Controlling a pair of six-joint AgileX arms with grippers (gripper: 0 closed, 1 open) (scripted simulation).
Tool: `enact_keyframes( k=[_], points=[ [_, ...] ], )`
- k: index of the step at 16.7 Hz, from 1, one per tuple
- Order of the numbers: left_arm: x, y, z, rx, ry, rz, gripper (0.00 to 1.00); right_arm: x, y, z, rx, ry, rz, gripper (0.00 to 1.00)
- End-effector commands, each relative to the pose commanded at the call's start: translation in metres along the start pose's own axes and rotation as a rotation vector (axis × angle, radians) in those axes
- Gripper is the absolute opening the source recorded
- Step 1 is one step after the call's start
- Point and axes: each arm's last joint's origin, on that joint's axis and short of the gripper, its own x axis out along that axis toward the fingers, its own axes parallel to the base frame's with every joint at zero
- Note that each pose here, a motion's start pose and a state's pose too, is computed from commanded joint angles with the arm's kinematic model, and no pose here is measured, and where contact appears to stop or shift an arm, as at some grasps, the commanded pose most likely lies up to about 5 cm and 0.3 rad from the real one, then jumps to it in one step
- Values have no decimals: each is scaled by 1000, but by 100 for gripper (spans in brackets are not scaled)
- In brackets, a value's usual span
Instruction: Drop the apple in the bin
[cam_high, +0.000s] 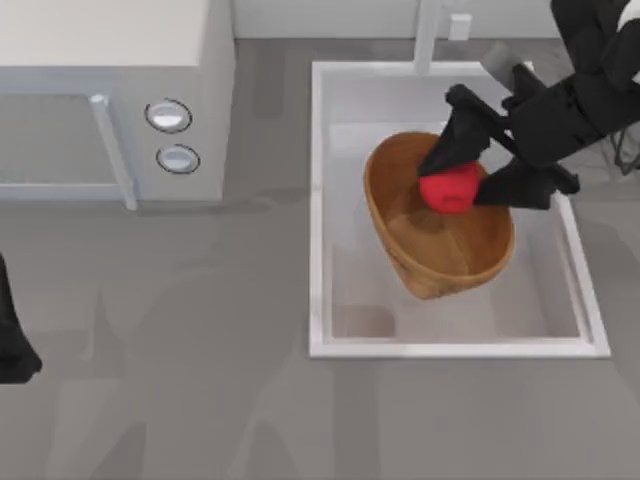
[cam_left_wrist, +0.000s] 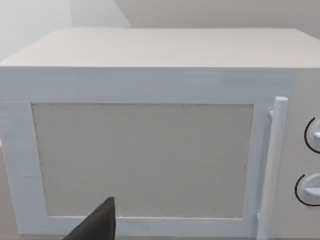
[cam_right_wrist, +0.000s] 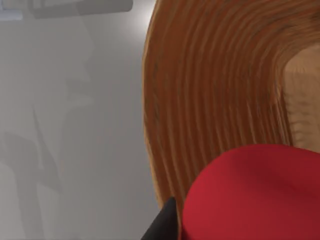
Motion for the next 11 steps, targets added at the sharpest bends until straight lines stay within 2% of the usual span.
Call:
enact_keyframes(
  k=[5,11],
  points=[
    [0,0,0,0,0,0,100,0,0,0,0,0,0,98],
    [0,0,0,0,0,0,100,0,0,0,0,0,0,100]
  ],
)
